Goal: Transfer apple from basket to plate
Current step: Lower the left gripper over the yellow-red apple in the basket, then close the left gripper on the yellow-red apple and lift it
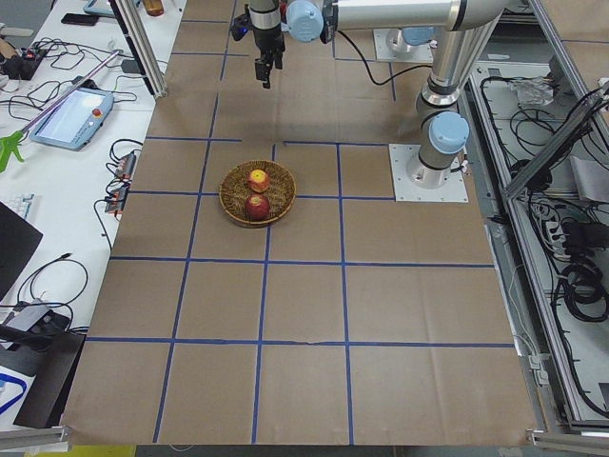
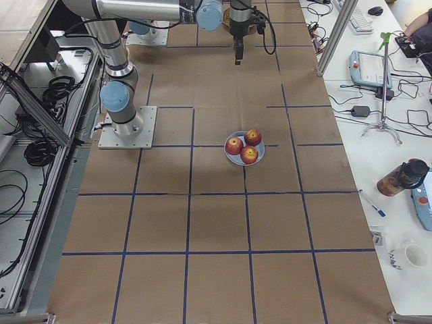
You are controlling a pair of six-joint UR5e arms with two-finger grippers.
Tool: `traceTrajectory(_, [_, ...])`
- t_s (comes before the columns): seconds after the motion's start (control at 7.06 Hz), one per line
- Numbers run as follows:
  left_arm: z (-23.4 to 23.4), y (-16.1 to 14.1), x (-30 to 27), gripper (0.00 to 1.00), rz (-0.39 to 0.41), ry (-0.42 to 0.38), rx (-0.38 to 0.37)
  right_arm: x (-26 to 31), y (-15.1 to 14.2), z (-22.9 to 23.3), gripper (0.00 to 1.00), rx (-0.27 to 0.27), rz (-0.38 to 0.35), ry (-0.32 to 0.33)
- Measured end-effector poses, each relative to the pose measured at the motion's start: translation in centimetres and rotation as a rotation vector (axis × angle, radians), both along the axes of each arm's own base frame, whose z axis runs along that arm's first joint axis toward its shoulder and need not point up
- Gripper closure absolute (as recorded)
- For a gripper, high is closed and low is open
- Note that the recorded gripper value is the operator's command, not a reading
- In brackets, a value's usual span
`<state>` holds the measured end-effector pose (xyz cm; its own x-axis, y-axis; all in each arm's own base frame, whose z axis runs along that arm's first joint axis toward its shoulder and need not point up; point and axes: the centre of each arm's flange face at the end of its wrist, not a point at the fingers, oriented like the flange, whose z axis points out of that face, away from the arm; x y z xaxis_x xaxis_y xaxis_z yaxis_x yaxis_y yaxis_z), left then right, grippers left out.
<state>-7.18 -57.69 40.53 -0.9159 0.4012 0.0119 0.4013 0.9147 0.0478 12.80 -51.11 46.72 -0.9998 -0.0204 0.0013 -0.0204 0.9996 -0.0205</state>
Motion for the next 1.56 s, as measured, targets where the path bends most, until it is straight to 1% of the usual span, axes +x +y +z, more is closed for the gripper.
traceTrajectory(0.14, [-3.4,-1.5,3.1,0.01,-0.021,-0.001,-0.014,0.0,0.0,0.0,0.00,0.000,0.001,0.000])
traceTrajectory(0.28, [-6.7,-2.0,6.4,0.01,-0.018,-0.002,-0.018,0.0,0.0,0.0,0.00,0.000,0.001,0.000])
traceTrajectory(0.57, [-11.0,-1.1,10.5,0.01,0.016,0.006,0.010,0.0,0.0,0.0,0.00,0.000,0.002,0.001])
traceTrajectory(0.71, [-12.2,-0.8,11.2,0.01,0.012,0.011,0.022,0.0,0.0,0.0,0.00,0.000,0.002,0.001])
traceTrajectory(0.85, [-13.3,-1.2,11.6,0.01,-0.003,0.010,0.015,0.0,0.0,0.0,0.00,0.000,0.002,0.001])
traceTrajectory(1.13, [-16.9,-3.3,12.7,0.03,-0.102,-0.019,-0.037,0.0,0.0,0.0,0.00,0.000,0.002,0.001])
traceTrajectory(1.28, [-18.3,-3.7,13.4,0.03,-0.122,-0.028,-0.036,0.0,0.0,0.0,0.00,0.000,0.002,0.000])
traceTrajectory(1.56, [-20.1,-3.4,14.7,0.04,-0.115,-0.019,-0.012,0.0,0.0,0.0,0.00,0.000,0.003,0.001])
